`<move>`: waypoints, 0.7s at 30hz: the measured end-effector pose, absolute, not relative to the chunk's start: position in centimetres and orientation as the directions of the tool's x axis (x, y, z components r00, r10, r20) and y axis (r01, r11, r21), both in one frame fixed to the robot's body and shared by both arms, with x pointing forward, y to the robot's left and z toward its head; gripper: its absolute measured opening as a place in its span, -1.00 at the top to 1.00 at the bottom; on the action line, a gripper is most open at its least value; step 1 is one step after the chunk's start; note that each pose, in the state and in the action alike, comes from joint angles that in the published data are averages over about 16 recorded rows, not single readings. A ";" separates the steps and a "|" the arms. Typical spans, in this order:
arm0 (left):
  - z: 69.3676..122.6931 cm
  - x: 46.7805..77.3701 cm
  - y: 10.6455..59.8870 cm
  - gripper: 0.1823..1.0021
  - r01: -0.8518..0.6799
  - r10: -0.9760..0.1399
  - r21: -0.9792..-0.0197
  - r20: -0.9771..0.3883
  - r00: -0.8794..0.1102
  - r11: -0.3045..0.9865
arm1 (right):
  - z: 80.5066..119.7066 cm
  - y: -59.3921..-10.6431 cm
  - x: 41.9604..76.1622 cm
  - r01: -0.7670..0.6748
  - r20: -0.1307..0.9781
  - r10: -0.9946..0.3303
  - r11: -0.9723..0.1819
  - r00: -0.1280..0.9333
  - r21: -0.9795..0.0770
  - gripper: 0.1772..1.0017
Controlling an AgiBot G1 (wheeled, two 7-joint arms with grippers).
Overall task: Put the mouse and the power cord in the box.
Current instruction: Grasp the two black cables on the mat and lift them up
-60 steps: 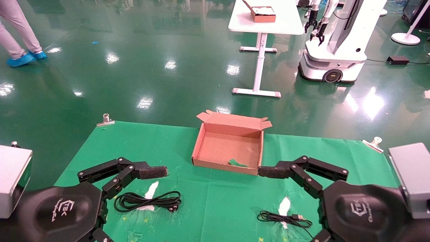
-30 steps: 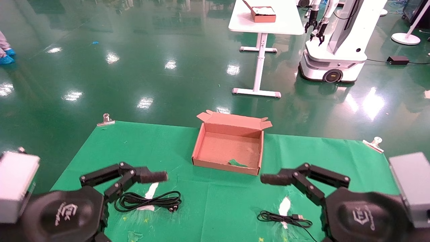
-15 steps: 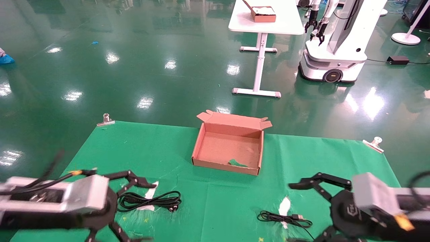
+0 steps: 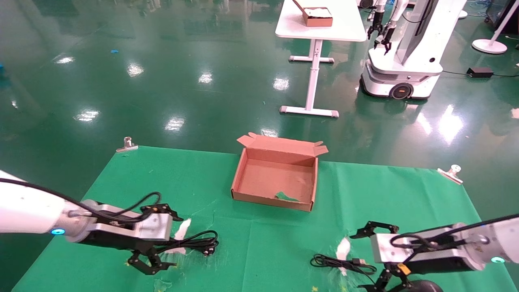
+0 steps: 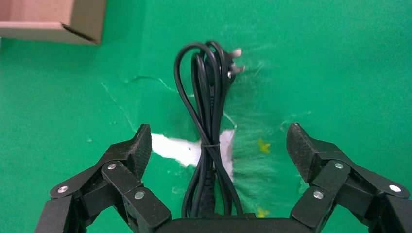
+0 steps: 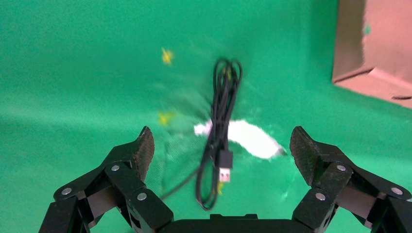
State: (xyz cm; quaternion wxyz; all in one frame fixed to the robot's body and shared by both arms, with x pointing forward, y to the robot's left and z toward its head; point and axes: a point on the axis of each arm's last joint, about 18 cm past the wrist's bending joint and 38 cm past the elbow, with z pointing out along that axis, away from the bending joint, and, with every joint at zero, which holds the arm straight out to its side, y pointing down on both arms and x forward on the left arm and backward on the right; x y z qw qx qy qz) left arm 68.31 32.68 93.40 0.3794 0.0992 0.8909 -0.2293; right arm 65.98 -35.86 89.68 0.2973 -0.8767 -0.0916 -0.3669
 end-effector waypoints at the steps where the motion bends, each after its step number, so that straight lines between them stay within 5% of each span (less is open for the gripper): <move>1: 93.1 68.7 32.7 -1.00 0.347 0.007 -0.323 -0.723 -0.691 0.880 | 89.5 -35.8 66.4 0.377 0.701 -0.045 -0.818 0.712 -0.435 -1.00; 21: 90.1 71.8 32.7 -1.00 0.299 0.022 -0.238 -0.749 -0.662 0.924 | 86.9 -35.5 69.2 0.351 0.712 0.047 -0.892 0.700 -0.286 -1.00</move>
